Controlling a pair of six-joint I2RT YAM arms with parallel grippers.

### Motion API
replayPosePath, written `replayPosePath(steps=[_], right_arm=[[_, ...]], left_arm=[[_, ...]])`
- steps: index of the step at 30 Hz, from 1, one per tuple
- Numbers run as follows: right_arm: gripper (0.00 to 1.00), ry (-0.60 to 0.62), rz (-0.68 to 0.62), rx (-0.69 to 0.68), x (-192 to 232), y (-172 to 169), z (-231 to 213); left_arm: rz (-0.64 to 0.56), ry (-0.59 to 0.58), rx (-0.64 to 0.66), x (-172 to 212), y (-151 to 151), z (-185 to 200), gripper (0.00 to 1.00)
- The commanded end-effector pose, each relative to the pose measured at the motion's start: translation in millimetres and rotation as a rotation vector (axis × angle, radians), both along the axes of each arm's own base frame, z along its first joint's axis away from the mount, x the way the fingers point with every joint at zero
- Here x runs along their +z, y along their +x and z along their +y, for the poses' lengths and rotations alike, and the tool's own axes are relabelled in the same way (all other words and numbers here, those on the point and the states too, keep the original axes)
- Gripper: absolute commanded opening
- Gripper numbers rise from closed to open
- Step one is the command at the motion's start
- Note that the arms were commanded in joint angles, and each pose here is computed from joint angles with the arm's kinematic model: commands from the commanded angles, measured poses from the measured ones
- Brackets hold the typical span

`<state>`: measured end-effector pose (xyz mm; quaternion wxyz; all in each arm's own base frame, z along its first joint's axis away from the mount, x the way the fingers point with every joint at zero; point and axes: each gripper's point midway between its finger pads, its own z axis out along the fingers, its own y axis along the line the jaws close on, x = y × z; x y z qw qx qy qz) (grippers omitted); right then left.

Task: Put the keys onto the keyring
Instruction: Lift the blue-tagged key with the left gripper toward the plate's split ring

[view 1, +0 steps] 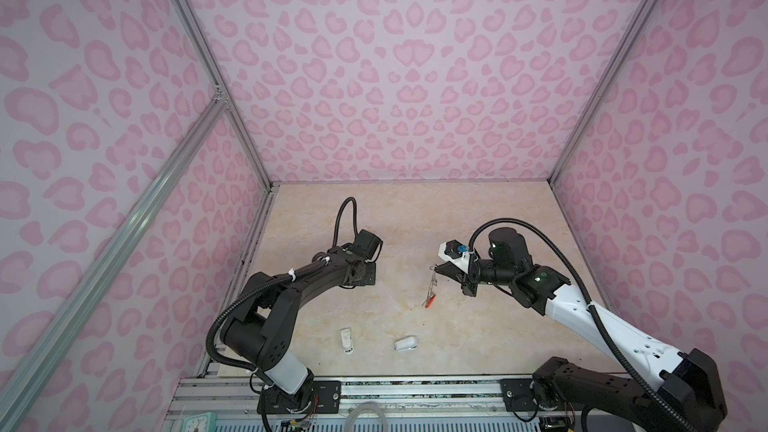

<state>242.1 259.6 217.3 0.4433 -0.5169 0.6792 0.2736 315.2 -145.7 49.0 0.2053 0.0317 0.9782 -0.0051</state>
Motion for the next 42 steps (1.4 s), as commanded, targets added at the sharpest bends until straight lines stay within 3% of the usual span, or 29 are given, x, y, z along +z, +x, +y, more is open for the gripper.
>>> replayPosePath(steps=[1,5,10,19,29,42], right_arm=[[0.0,-0.024,-0.009,-0.025,2,5,-3],[0.0,-0.043,0.005,-0.037,2,8,-4],[0.0,-0.055,0.031,-0.044,7,8,-3],[0.0,-0.072,0.019,-0.047,9,8,6],[0.0,-0.028,-0.065,-0.066,27,8,14],[0.0,0.018,-0.089,-0.06,38,7,24]], left_arm=[[-0.095,-0.079,-0.154,25,6,-23,0.04],[-0.278,-0.169,-0.372,75,4,-54,0.04],[-0.571,-0.333,-0.641,146,-18,-86,0.04],[-0.792,-0.492,-1.006,217,-64,-120,0.04],[-0.803,-0.637,-1.174,243,-91,-139,0.04],[-0.721,-0.683,-1.127,237,-87,-153,0.04]])
